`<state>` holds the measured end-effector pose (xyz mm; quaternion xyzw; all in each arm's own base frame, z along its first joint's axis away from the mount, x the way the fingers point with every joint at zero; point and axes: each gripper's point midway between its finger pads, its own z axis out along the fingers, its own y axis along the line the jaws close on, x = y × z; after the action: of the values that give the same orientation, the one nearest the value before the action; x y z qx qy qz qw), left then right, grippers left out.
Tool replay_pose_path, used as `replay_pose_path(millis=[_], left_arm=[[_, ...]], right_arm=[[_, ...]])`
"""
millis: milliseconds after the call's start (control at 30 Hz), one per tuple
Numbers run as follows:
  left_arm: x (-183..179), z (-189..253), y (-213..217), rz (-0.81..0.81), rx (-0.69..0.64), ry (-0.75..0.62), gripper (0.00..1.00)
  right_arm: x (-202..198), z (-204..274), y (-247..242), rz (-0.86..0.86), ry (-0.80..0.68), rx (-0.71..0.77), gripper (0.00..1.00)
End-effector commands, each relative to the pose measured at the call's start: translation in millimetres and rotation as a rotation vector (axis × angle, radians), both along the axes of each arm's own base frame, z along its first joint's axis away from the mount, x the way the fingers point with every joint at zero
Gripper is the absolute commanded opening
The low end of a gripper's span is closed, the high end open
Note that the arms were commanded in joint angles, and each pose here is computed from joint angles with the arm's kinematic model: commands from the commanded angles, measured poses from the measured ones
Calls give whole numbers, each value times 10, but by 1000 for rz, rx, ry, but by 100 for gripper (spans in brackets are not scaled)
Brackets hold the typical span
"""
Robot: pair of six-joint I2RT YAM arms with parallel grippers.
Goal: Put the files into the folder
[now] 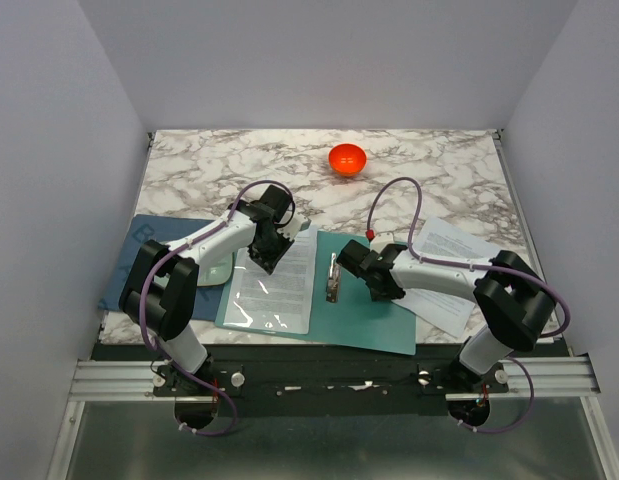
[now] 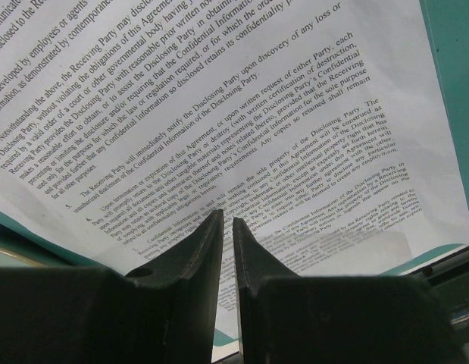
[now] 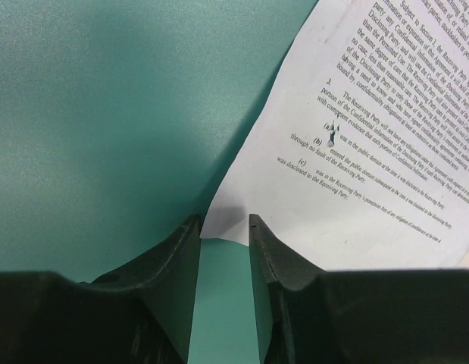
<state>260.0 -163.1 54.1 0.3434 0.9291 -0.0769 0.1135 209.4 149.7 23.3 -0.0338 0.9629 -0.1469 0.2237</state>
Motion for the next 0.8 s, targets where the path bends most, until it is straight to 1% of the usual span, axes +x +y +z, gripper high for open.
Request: replay_pose_path(millis=[0, 67, 267, 300, 500, 667, 767], left_arm=[[-38, 19, -8, -11, -20, 6, 24], [-34, 28, -11, -9, -22, 2, 24], [-51, 21, 2, -10, -20, 2, 24], [-51, 21, 3, -12, -20, 2, 24], [-55, 21, 4, -9, -19, 4, 24], [-43, 39, 7, -9, -17, -1, 24], [-30, 50, 14, -12, -12, -6, 24]], right_arm=[[142, 24, 59, -5, -55, -4, 37], [146, -5, 69, -4, -50, -3, 35], [124, -47, 122, 2, -42, 33, 20], [128, -46, 121, 1, -44, 35, 15], [113, -26, 155, 9, -44, 67, 1], [74, -13, 240, 36, -27, 120, 1], [3, 18, 395, 93, -15, 192, 1]])
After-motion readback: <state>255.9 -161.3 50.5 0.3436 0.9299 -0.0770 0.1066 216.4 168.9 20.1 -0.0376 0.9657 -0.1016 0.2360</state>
